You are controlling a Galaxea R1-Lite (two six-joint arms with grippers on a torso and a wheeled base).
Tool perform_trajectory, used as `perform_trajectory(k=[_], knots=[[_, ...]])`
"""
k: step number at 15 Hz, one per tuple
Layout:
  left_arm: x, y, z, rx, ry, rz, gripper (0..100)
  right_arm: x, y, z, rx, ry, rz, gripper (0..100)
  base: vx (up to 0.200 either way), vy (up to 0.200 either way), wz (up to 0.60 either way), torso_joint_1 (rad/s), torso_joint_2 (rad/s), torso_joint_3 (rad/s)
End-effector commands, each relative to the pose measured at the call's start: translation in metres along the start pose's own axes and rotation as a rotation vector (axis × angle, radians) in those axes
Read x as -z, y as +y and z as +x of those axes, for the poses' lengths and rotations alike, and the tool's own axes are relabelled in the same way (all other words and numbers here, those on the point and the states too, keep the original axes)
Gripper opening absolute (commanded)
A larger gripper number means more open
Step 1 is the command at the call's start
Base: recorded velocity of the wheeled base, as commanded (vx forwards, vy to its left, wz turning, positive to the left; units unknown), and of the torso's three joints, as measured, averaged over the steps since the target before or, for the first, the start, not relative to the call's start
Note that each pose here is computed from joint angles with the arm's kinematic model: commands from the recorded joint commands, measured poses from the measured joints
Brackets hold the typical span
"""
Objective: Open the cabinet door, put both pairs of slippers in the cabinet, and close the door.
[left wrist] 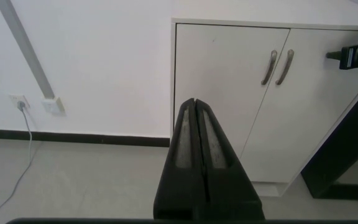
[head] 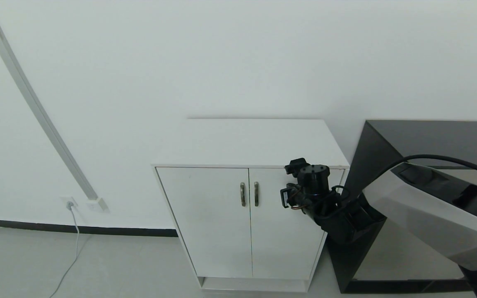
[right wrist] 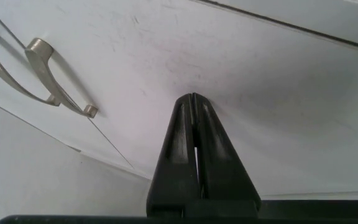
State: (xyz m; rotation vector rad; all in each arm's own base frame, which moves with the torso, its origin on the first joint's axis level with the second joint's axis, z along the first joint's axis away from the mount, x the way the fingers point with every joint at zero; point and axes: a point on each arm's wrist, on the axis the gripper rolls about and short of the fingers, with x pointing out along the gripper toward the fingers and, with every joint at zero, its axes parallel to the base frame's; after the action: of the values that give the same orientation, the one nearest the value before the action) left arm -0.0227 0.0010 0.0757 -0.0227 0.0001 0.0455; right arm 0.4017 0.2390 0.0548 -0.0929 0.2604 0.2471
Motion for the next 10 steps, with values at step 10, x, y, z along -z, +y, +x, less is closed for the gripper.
perform_trajectory(k=[10], knots=[[0.0, 0.0, 0.0, 0.0, -0.001, 0.0, 0, -0.008, -0.004, -0.064, -0.031, -0.018, 0.002, 0, 0.0, 0.0, 0.0, 0.0, 0.0, 0.0]])
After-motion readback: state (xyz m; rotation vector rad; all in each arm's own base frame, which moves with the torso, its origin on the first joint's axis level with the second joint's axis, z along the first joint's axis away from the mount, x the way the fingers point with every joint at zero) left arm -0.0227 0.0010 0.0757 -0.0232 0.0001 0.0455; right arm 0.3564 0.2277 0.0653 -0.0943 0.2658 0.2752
